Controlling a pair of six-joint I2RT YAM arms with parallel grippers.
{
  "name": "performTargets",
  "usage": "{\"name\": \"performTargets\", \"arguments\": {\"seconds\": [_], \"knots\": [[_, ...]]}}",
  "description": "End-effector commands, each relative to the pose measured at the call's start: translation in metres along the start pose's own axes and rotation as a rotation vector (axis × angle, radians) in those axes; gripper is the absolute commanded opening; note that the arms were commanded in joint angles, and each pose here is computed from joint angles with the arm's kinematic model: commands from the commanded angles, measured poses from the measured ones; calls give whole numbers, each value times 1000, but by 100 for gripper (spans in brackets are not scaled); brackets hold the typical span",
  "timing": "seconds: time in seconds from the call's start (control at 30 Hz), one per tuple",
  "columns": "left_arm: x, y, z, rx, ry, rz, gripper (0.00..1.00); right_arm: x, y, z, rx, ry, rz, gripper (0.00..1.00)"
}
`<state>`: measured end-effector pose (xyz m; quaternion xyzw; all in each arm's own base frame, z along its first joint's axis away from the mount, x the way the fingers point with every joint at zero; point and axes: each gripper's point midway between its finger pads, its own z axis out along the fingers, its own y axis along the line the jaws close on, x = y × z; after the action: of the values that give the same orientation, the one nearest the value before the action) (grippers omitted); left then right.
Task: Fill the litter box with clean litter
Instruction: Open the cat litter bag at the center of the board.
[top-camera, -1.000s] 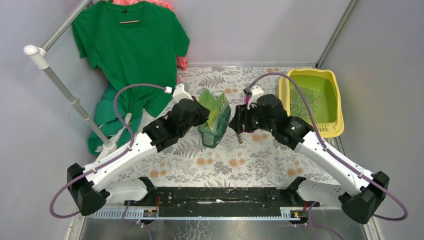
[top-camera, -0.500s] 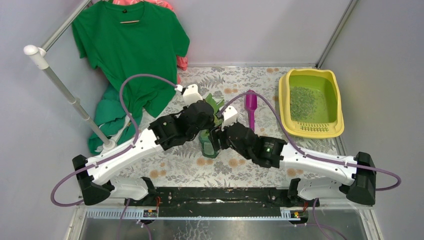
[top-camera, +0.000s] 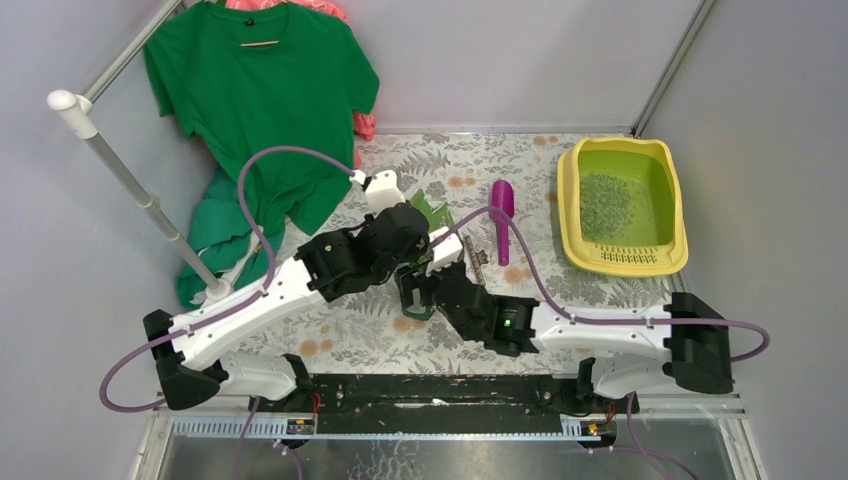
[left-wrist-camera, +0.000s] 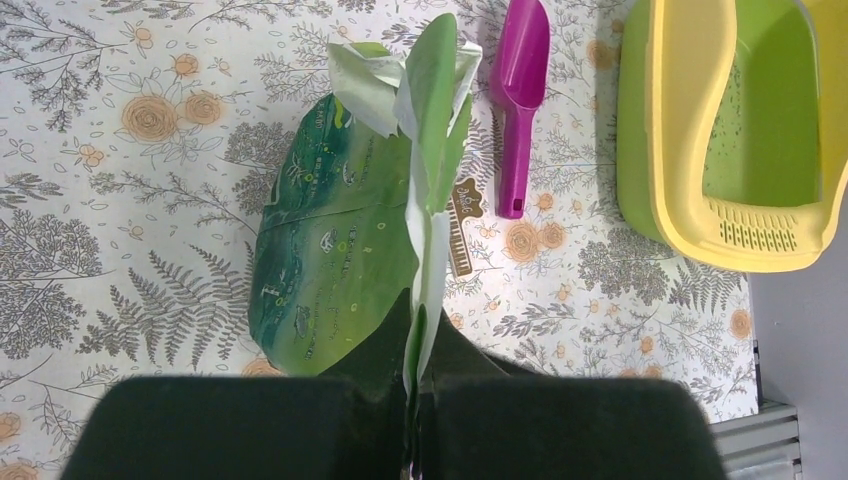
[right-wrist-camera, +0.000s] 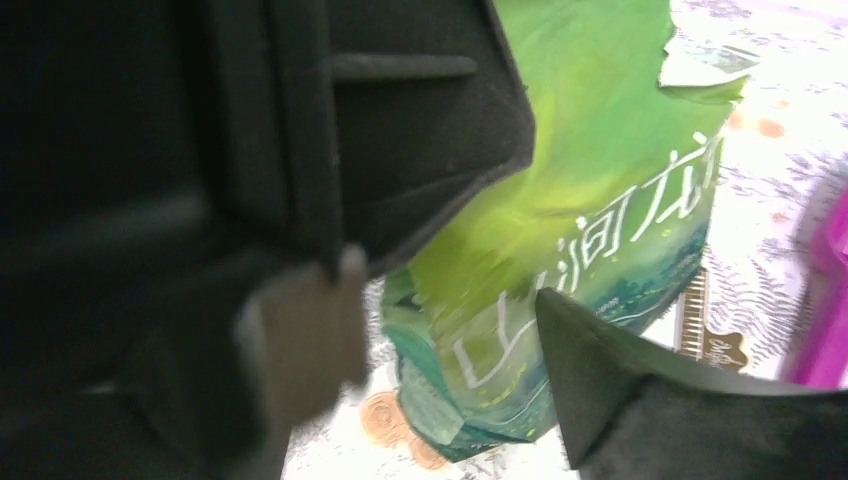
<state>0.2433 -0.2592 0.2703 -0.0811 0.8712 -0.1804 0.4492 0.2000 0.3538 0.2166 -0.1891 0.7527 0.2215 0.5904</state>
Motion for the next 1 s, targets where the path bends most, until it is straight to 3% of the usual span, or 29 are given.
{"name": "performTargets", "arguments": {"seconds": [0.0,0.07,0.13,0.17,0.23,0.27,0.4,0.57,0.73,0.87,0.9,0.97], "knots": [[-86,-45,-44,191,-231,-217,0,-24,-12,15,179,-72,60,59],[-90,-40,-48,183,-243,-215,0,-18,-23,11,239,-38,40,31],[-96,-33,-55,175,-263,-200,0,-16,-35,1,260,-10,-4,22],[-101,-31,-61,177,-278,-192,8,-17,-38,-5,246,-4,-33,15],[-112,-23,-73,179,-312,-178,35,-20,-44,-16,194,0,-140,5],[-118,-19,-79,176,-332,-178,42,-23,-52,-23,199,4,-185,0],[-136,-5,-97,158,-390,-176,52,-30,-77,-42,111,62,-285,0],[-131,3,-90,115,-390,-161,58,-27,-110,-54,76,89,-339,0],[-108,7,-54,73,-330,-147,64,-34,-136,-45,123,87,-309,0],[-91,24,0,99,-204,-175,69,-41,-154,-43,196,75,-277,0],[-87,31,15,111,-165,-191,70,-44,-153,-44,189,58,-251,4],[-79,46,41,102,-110,-209,69,-45,-146,-47,148,32,-207,24]]}}
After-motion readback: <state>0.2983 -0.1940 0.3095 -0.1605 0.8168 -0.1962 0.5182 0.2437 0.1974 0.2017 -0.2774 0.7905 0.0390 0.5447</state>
